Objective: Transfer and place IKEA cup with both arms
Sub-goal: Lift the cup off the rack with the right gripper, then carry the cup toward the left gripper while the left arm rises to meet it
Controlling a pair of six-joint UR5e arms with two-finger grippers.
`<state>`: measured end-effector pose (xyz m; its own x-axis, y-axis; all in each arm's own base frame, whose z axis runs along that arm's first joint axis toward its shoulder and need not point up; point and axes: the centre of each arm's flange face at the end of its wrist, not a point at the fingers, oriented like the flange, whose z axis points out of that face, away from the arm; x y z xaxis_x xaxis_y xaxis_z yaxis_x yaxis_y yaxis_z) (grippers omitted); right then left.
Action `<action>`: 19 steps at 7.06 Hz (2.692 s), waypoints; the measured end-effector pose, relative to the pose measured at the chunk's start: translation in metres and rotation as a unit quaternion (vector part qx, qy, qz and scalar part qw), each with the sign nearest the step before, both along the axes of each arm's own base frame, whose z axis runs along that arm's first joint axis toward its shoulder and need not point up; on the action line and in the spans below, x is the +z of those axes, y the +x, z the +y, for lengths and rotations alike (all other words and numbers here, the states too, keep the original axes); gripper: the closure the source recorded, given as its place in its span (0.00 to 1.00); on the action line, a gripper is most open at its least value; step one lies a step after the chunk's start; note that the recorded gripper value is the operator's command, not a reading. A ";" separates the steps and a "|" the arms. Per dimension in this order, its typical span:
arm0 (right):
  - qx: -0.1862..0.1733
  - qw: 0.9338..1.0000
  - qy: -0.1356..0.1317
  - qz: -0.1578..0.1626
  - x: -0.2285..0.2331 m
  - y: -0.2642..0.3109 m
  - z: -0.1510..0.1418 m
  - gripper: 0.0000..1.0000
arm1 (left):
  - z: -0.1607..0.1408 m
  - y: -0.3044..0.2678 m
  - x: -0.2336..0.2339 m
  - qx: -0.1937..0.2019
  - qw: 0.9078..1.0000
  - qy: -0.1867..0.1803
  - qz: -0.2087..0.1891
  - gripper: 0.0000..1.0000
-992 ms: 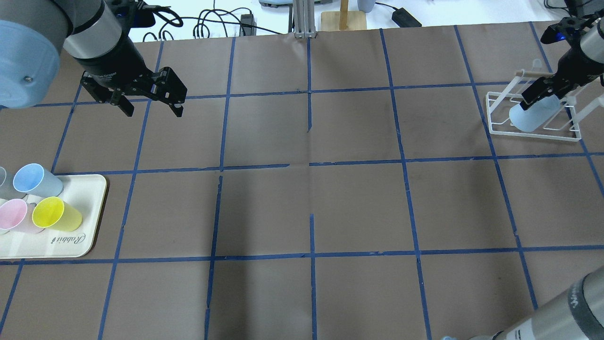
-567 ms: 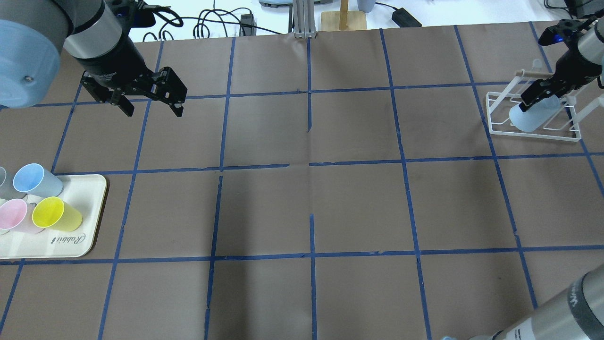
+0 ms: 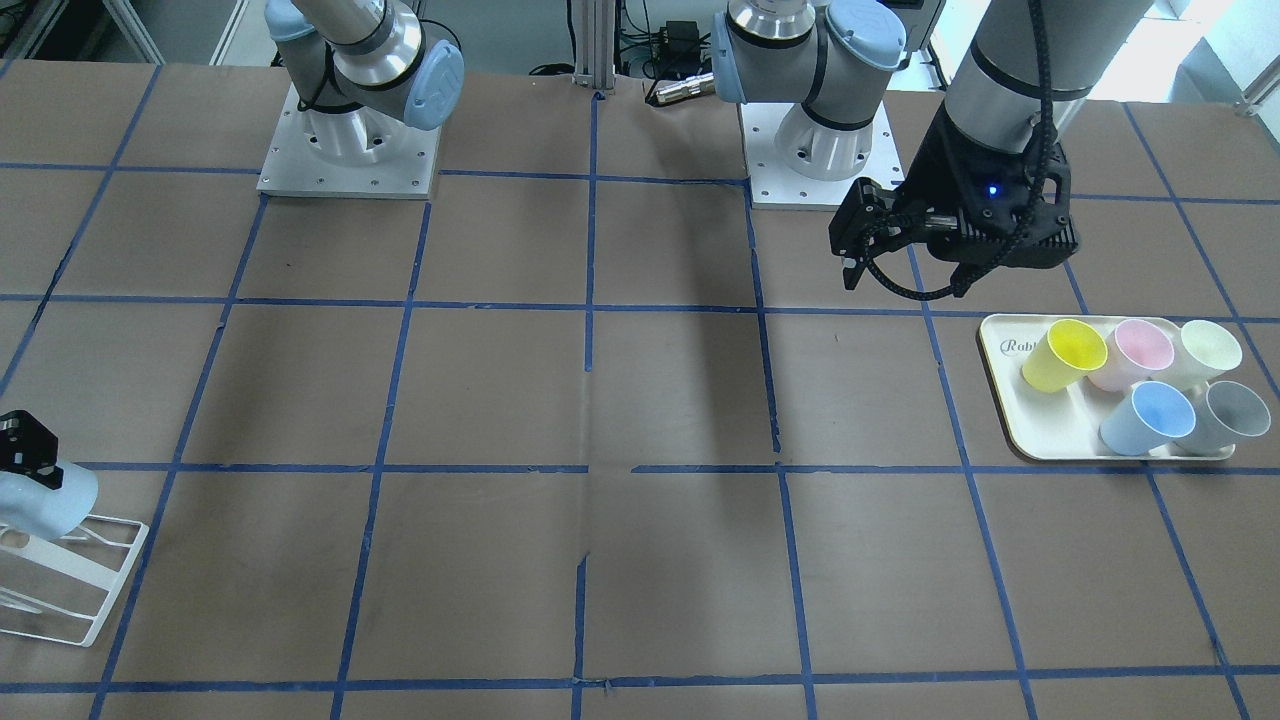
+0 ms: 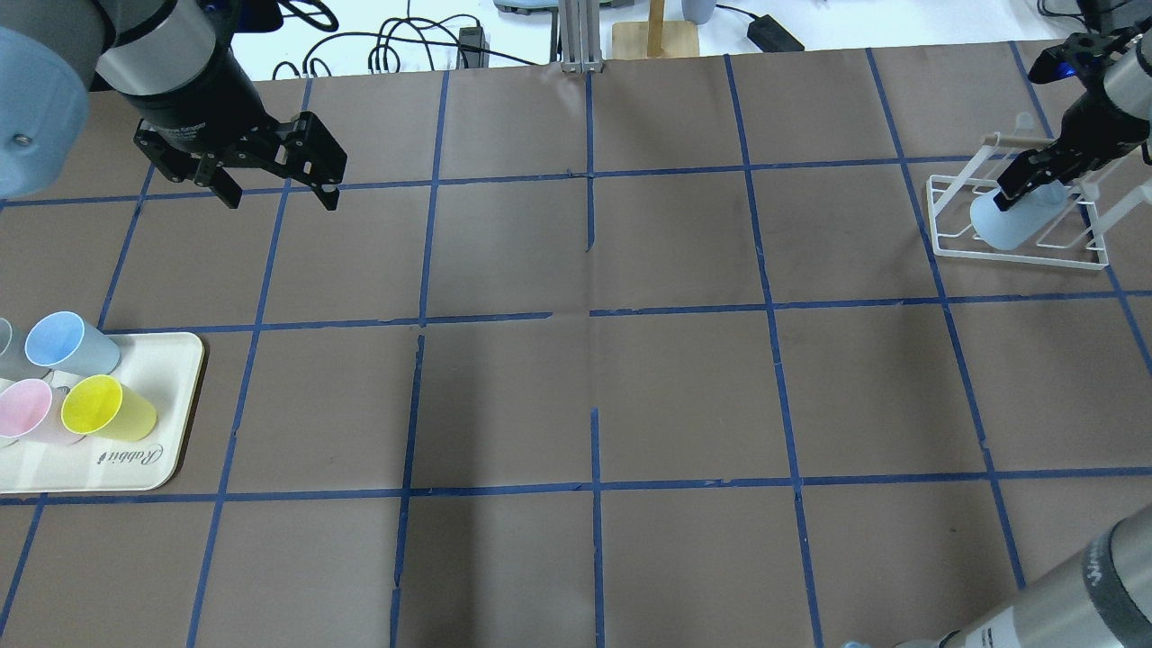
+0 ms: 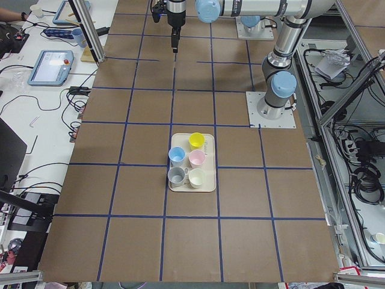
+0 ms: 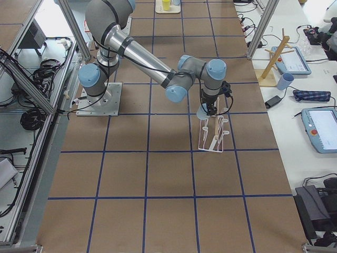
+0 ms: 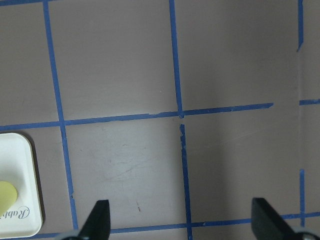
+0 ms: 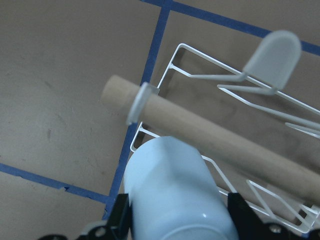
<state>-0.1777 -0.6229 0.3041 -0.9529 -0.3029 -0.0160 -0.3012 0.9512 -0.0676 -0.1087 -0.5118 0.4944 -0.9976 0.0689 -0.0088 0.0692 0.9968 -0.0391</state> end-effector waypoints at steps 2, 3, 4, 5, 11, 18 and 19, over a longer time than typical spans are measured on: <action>0.001 1.000 -0.007 0.006 0.015 -0.001 -0.002 0.48 | -0.001 -0.002 -0.001 -0.002 1.000 0.003 0.003 0.00; 0.001 1.000 -0.007 0.008 0.028 -0.001 -0.001 0.48 | -0.001 -0.003 -0.002 -0.003 1.000 0.002 0.005 0.00; 0.000 1.000 -0.003 0.009 0.047 0.000 0.004 0.47 | -0.002 -0.002 -0.002 -0.002 1.000 0.001 0.004 0.00; -0.001 1.000 0.002 0.009 0.076 0.003 0.014 0.48 | -0.002 -0.001 -0.002 0.000 1.000 0.000 0.004 0.00; -0.007 0.976 -0.015 -0.218 0.213 0.088 0.071 0.47 | -0.008 -0.006 -0.006 0.015 0.998 -0.001 0.060 0.00; 0.036 0.824 -0.013 -0.566 0.234 0.310 0.071 0.52 | -0.025 -0.033 0.053 0.108 0.880 -0.012 0.463 0.00; 0.040 0.811 -0.008 -0.583 0.234 0.329 0.076 0.52 | -0.027 -0.030 0.060 0.125 0.847 -0.003 0.516 0.00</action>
